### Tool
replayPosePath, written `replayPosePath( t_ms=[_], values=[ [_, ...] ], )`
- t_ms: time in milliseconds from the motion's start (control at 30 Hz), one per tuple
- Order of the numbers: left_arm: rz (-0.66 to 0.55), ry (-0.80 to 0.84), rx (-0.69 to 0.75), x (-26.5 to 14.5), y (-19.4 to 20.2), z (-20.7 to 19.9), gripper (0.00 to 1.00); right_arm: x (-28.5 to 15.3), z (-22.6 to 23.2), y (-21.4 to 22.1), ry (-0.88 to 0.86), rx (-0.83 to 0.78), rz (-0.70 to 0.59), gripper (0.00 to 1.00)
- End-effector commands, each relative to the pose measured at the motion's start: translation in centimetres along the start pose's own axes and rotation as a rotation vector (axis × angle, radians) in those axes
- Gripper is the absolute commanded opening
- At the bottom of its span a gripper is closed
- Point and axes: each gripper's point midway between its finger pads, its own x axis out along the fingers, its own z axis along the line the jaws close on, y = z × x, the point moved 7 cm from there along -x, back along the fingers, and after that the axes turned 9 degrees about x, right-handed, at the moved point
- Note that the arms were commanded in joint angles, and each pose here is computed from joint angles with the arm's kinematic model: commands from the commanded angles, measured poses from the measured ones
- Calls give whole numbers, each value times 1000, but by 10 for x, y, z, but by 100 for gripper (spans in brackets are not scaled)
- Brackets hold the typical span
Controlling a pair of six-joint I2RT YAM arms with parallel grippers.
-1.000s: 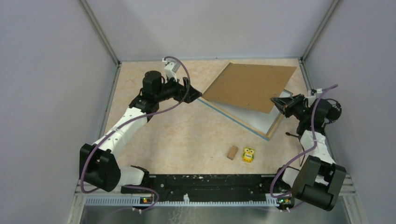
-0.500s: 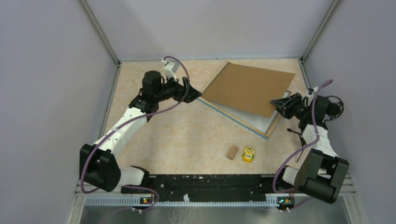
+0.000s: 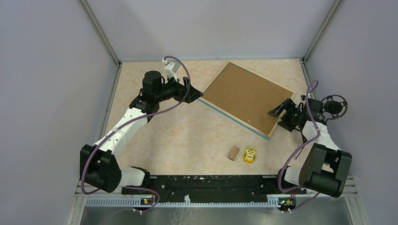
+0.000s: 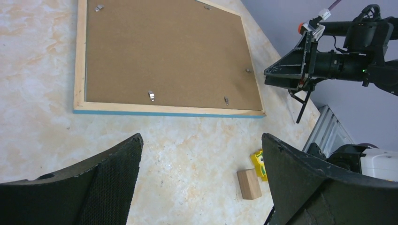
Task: Put the photo into the frame
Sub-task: Place the photo frame item in the photo frame.
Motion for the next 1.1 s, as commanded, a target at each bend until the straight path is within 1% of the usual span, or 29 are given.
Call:
replayPosePath(
  t_ms=[0,133,300,400,433,533,633,667,700,733,767,800,833,900,967,1067],
  values=[
    [-40,29,19,-1,-7,-3,99,-6,3,-11,148,-122,-74,83],
    [-40,35,15,-1,-8,-4,99,-11,7,-12,237,-168,-105,98],
    [-41,36,13,-1,-8,-4,99,-9,26,-2,269,-276,-95,99],
    [-38,35,10,0,-7,-4,99,0,47,10,263,-399,-96,99],
    [-37,37,7,0,-7,-4,99,6,57,19,241,-447,-73,98],
    [-34,37,3,0,-6,-3,99,29,85,39,130,-566,1,92],
    [-34,28,5,0,-5,-2,99,56,107,58,25,-667,100,89],
    [-34,24,7,0,-5,-1,99,65,115,62,6,-704,125,86],
    [-33,19,8,0,-5,-1,99,74,121,67,-4,-750,153,75],
    [-33,16,11,0,-5,0,99,83,129,71,-13,-805,172,60],
    [-34,13,14,0,-6,0,99,92,135,76,-6,-854,192,54],
    [-36,8,17,-1,-6,0,99,100,141,79,4,-907,208,52],
    [-39,0,22,-2,-7,0,99,107,149,83,7,-961,213,52],
    [-44,-13,28,-3,-9,1,99,120,162,91,23,-1053,213,59],
    [-48,-31,27,-5,-10,2,99,135,172,96,30,-1111,228,63],
    [-45,-77,20,-8,-12,6,99,152,181,105,34,-1145,256,63]
  ],
)
